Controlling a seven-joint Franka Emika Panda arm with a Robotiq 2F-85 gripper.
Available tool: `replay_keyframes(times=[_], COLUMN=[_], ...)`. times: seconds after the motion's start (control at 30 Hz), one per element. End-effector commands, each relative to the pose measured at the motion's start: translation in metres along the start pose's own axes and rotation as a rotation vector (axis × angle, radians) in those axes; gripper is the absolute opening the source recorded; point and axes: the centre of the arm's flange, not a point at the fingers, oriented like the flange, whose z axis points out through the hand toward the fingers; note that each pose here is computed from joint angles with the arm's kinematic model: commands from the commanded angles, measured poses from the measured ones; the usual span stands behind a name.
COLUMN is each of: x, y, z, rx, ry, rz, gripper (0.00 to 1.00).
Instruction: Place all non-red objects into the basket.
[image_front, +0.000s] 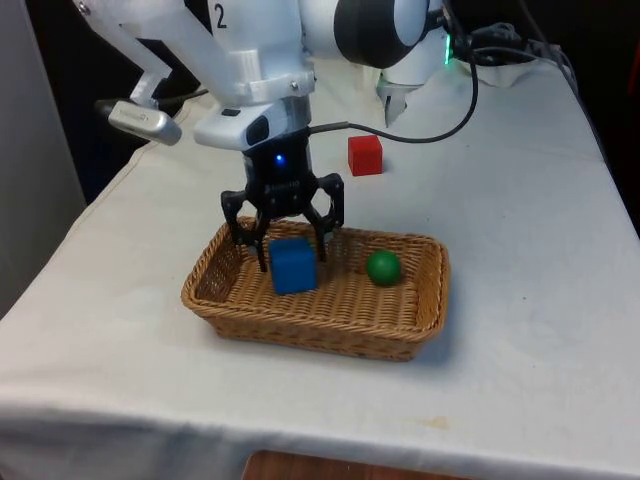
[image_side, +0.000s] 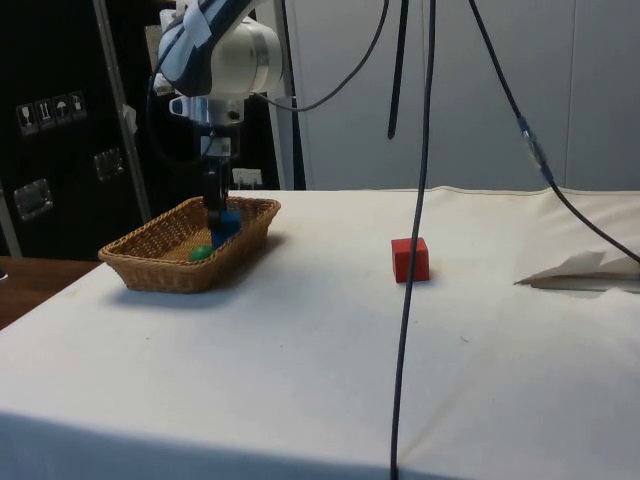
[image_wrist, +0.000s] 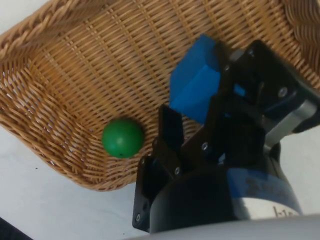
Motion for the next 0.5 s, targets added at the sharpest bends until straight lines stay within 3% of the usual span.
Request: replay_keyframes(times=[0.0,0.03,0.07,0.13,0.17,0.27,0.37,0.47], x=[0.001,0.0,0.0,0.0,0.0,-0.001,0.0,0.0], y=[0.001,0.001,0.002,0.002,0.002,0.001,0.002,0.002], z=[0.001,0.002,0.002,0.002,0.002,0.001,0.002,-0.008], rx=[0.01,0.012,0.012,0.014,0.014,0.005,0.015,0.012], ry=[0.0,-0.001,0.0,0.001,0.001,0.003,0.002,0.006], rz=[-0.001,-0.001,-0.001,-0.001,-0.002,0.001,-0.001,0.012], gripper=[0.47,0.56,0.76,0.95,1.0,1.0,1.0,1.0])
